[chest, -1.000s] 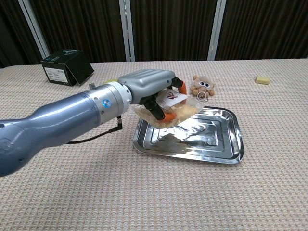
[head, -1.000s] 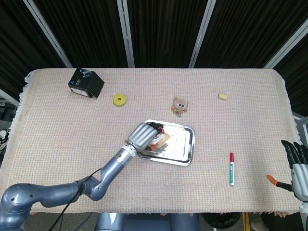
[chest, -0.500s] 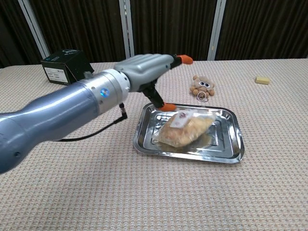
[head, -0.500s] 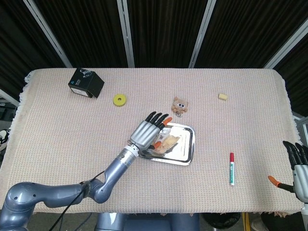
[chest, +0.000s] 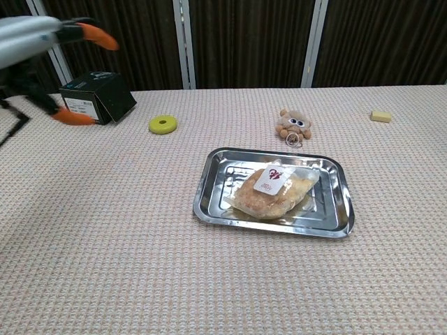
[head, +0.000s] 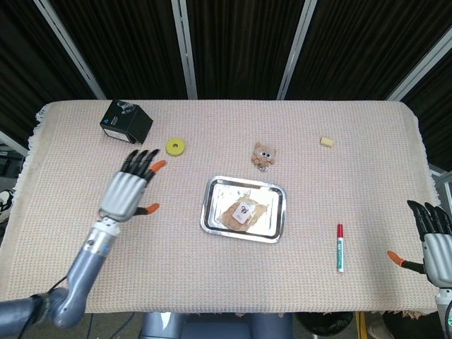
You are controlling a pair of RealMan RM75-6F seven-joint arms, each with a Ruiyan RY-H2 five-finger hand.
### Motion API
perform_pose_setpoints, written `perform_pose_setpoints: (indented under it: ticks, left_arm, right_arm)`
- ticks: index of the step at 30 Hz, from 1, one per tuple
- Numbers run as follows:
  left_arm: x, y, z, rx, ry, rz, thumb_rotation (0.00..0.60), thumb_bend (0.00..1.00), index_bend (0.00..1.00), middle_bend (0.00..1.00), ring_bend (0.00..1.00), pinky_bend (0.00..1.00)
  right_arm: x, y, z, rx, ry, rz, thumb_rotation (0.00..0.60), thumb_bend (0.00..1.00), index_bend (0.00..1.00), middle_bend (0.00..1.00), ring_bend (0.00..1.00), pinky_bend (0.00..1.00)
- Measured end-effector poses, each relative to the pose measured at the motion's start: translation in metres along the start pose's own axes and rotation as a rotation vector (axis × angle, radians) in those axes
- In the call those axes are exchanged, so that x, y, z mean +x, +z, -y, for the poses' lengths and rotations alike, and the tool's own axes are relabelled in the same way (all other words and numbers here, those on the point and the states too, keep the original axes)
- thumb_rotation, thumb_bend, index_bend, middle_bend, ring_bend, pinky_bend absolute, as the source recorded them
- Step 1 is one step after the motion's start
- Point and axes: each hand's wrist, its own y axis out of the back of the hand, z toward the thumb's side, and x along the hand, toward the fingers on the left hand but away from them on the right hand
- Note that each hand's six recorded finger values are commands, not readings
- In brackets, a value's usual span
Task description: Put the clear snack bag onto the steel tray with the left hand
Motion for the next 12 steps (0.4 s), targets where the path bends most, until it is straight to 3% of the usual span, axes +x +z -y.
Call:
perform_pose_setpoints:
  ticks: [4,12]
  left_arm:
    - [-0.057,-0.053,-0.009,-0.019,0.015,-0.103,0.584,0.03,0.16,0.0,0.0,0.0]
    - [-0.142,-0.102,-0.011,-0.039,0.023,-0.229,0.583,0.03,0.16,0.0,0.0,0.0]
  right_arm:
    - [-0.004,-0.001,0.0,0.014,-0.022,0.02,0.6,0.0,0.01,0.08,0.0,0.0]
    - [-0.011,0.006,0.003,0.04,-0.037,0.034,0.6,0.0,0.01,0.08,0.0,0.0]
